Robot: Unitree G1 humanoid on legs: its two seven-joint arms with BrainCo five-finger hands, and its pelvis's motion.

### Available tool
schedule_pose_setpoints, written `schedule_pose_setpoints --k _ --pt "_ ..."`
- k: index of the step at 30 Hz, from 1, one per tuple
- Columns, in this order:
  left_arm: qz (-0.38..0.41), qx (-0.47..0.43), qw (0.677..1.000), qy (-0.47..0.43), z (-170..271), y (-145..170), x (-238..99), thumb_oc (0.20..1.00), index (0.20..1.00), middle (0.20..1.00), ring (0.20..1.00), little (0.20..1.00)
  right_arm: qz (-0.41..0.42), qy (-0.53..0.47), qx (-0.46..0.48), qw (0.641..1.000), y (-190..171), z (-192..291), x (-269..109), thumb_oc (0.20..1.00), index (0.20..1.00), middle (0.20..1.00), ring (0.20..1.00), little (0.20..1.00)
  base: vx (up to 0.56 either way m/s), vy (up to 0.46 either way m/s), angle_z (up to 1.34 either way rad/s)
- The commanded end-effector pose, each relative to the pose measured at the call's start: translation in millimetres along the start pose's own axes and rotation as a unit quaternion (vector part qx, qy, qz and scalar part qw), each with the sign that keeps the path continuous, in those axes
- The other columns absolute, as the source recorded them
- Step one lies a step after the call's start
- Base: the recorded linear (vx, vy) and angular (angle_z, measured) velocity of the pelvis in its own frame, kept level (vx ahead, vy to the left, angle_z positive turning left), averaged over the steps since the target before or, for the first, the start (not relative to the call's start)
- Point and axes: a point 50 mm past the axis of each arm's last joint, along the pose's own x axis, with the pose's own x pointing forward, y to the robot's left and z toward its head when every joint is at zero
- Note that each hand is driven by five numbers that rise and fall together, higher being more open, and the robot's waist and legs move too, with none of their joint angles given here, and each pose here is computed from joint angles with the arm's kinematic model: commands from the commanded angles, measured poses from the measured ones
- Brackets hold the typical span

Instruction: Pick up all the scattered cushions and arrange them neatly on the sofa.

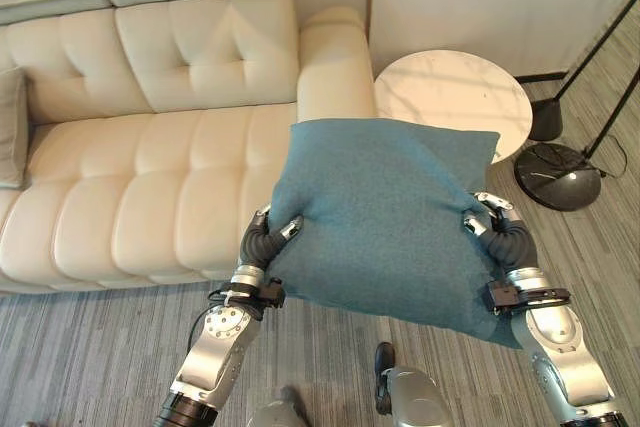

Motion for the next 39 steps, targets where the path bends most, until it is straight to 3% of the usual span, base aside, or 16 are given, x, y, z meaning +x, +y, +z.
schedule_pose_setpoints --k 1,11,20,29,39 --pt "-0.041 -0.014 0.993 -0.112 42 -8 7 0.2 0.2 0.2 0.2 0.2 0.07 -0.127 0.078 0.986 39 40 14 0.2 0.2 0.2 0.2 0.2 0.04 0.233 0.66" --pt "0.005 0.038 0.995 -0.097 39 23 -6 0.2 0.2 0.2 0.2 0.2 0.135 -0.125 0.113 0.976 71 40 23 0.2 0.2 0.2 0.2 0.2 0.07 0.253 0.25" --pt "0.017 0.042 0.994 -0.098 39 28 -9 0.2 0.2 0.2 0.2 0.2 0.156 -0.126 0.122 0.972 72 41 24 0.2 0.2 0.2 0.2 0.2 0.17 0.093 0.14" --pt "-0.029 0.013 0.996 -0.088 30 5 -10 0.2 0.2 0.2 0.2 0.2 0.099 -0.085 0.083 0.988 35 25 4 0.2 0.2 0.2 0.2 0.2 0.4 -0.072 0.48" --pt "-0.016 0.026 0.997 -0.073 26 12 -8 0.2 0.2 0.2 0.2 0.2 0.077 -0.086 0.062 0.991 24 27 6 0.2 0.2 0.2 0.2 0.2 0.3 -0.048 -0.18"
